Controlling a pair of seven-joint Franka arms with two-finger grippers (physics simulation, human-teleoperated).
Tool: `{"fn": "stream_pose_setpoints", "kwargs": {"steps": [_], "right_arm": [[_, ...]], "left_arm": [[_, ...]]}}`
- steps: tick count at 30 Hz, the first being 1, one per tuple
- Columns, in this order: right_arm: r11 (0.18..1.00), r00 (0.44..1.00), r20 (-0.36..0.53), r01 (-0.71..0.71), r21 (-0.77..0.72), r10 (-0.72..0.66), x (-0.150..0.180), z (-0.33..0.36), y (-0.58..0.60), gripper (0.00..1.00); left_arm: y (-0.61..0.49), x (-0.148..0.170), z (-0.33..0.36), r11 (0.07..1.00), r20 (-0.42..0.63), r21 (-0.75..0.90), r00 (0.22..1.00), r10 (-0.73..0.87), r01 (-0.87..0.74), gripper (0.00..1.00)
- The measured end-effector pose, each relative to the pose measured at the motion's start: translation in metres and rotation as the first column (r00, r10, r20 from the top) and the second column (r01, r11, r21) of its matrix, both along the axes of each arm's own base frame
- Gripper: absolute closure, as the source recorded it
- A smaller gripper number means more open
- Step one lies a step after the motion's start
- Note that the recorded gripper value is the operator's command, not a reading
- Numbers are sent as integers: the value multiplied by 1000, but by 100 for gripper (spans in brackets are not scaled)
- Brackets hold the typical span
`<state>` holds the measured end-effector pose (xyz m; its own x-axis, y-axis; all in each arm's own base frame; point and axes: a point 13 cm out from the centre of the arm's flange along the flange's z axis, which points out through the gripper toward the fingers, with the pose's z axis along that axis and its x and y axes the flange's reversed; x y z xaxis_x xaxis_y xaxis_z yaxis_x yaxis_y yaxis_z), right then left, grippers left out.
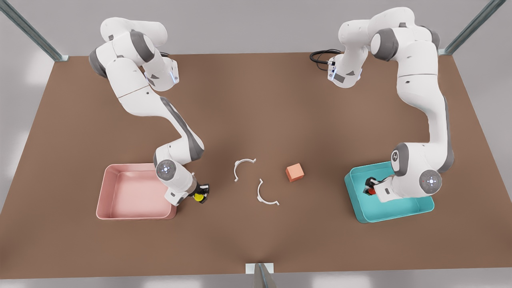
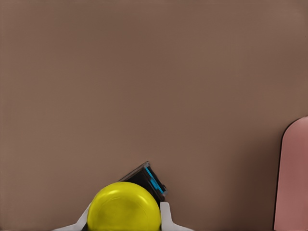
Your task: Place the red button in the blue storage box with the left arm, and place the yellow button in the pink storage box with the right arm
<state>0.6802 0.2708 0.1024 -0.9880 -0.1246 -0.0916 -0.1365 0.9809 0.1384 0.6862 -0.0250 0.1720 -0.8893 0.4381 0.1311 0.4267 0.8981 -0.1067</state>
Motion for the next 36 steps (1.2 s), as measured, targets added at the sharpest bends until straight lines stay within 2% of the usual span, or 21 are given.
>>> {"fn": "stream_pose_setpoints", "kwargs": {"steps": [2, 4, 9, 11, 13, 16, 23, 24, 25, 26, 29, 30, 31, 33, 34, 36], "right_arm": [[1000, 999, 33, 10, 5, -10, 10, 31, -6, 48], [1000, 998, 57, 26, 5, -27, 17, 64, -21, 48], [997, 997, 21, 72, -38, -72, -8, 87, -79, 49], [994, 995, 6, 100, -49, -100, -12, 86, -108, 49], [991, 993, -3, 122, -55, -122, -12, 84, -133, 48], [987, 988, -18, 150, -61, -151, -9, 76, -172, 48], [984, 979, -116, 161, -74, -169, -34, 17, -235, 47], [986, 979, -126, 153, -74, -161, -39, 8, -237, 45], [987, 979, -132, 146, -74, -154, -41, 2, -239, 22], [987, 980, -133, 140, -74, -149, -42, -1, -242, 14], [990, 985, -120, 120, -71, -128, -38, -1, -243, 0], [991, 989, -93, 113, -68, -119, -26, 11, -241, 0], [993, 994, -37, 102, -63, -104, 1, 43, -234, 0], [996, 994, 102, 57, -68, -50, 60, 148, -206, 0], [996, 985, 168, 41, -76, -28, 71, 214, -192, 0], [994, 973, 228, 47, -100, -24, 59, 312, -193, 0]], "left_arm": [[-6, -2, 1, 1000, -9, -8, 1000, -25, 25, 0], [-18, 2, 29, 999, 25, -24, 999, -40, 40, 0], [-51, 23, 179, 998, 219, -62, 975, 25, -11, 0], [-48, 10, 248, 997, 280, -58, 958, 59, -44, 0], [-36, -30, 304, 995, 306, -46, 947, 93, -83, 0], [-26, -58, 326, 990, 294, -29, 946, 137, -135, 0], [-25, -72, 327, 977, 230, -7, 950, 210, -214, 0], [-25, -73, 325, 975, 222, -5, 950, 219, -223, 0], [-25, -75, 325, 973, 216, -4, 950, 227, -232, 0], [-25, -76, 324, 971, 211, -2, 949, 235, -240, 0], [-26, -78, 323, 965, 199, 1, 946, 256, -261, 0], [-26, -79, 322, 963, 196, 1, 945, 263, -268, 0], [-25, -80, 322, 961, 194, 2, 943, 269, -275, 0], [-25, -81, 322, 958, 190, 2, 940, 282, -287, 0], [-25, -81, 322, 956, 188, 1, 939, 287, -293, 0], [-26, -82, 322, 953, 185, 1, 937, 296, -302, 0]]}}
